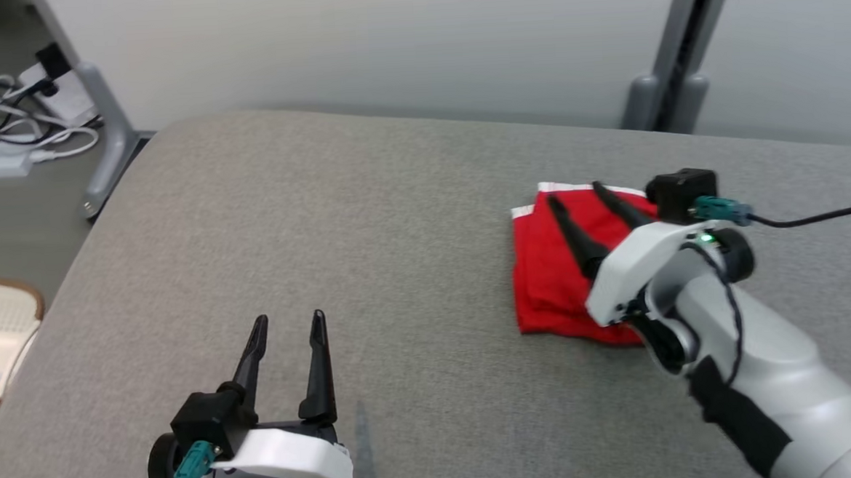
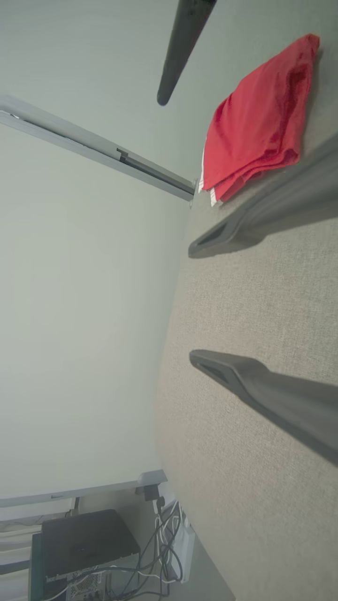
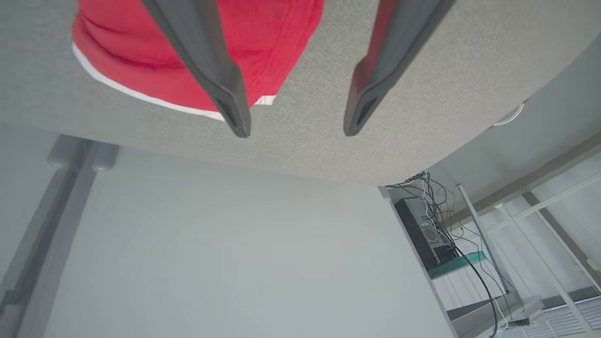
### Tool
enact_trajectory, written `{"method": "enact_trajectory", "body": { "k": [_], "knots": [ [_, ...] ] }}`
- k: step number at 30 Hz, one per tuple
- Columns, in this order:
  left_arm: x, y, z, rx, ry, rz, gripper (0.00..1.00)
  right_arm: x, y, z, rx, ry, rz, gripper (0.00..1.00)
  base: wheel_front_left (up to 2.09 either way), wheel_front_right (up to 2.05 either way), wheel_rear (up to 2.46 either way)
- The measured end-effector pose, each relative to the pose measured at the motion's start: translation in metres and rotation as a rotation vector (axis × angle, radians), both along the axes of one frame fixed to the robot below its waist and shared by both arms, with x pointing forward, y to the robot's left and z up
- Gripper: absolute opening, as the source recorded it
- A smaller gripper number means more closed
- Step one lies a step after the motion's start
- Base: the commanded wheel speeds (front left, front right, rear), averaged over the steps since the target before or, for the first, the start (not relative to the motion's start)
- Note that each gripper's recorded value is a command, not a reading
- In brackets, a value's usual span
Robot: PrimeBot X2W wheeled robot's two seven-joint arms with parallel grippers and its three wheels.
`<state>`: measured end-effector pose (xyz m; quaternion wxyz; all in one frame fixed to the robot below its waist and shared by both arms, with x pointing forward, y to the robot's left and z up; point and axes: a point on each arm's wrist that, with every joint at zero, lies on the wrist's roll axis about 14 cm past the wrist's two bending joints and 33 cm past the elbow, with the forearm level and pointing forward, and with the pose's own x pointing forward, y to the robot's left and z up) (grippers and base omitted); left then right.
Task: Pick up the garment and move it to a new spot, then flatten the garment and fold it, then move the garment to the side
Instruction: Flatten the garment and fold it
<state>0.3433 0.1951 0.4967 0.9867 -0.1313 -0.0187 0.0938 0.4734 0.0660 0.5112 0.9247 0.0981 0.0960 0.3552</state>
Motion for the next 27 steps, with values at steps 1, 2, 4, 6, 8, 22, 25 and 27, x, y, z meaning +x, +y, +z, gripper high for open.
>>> {"method": "enact_trajectory", "body": {
  "k": [1,2,4,6,8,22,25,27],
  "knots": [
    [0.002,-0.002,0.003,0.001,-0.01,-0.007,1.0,0.005,-0.014,0.003,-0.018,-0.031,-0.024,1.0,0.0,0.0,0.0],
    [0.004,-0.004,0.006,0.004,-0.019,-0.015,1.0,0.009,-0.027,0.007,-0.038,-0.062,-0.046,1.0,0.0,0.0,0.0],
    [0.007,-0.008,0.01,0.002,-0.035,-0.032,1.0,0.015,-0.052,0.017,-0.087,-0.132,-0.079,1.0,0.0,0.0,0.0],
    [0.009,-0.013,0.012,0.002,-0.043,-0.047,1.0,0.019,-0.076,0.027,-0.143,-0.201,-0.107,1.0,0.0,0.0,0.0],
    [0.012,-0.017,0.016,0.004,-0.055,-0.061,1.0,0.022,-0.099,0.043,-0.147,-0.261,-0.15,1.0,0.0,0.0,0.0],
    [0.031,-0.041,0.023,0.032,-0.08,-0.143,1.0,-0.025,-0.213,0.052,-0.2,-0.439,-0.428,1.0,0.0,0.0,0.0],
    [0.028,-0.044,0.016,0.038,-0.062,-0.151,1.0,-0.037,-0.223,0.05,-0.182,-0.442,-0.488,1.0,0.0,0.0,0.0],
    [0.026,-0.046,0.014,0.038,-0.056,-0.156,1.0,-0.046,-0.228,0.046,-0.165,-0.432,-0.525,1.0,0.0,0.0,0.0]
  ]
}}
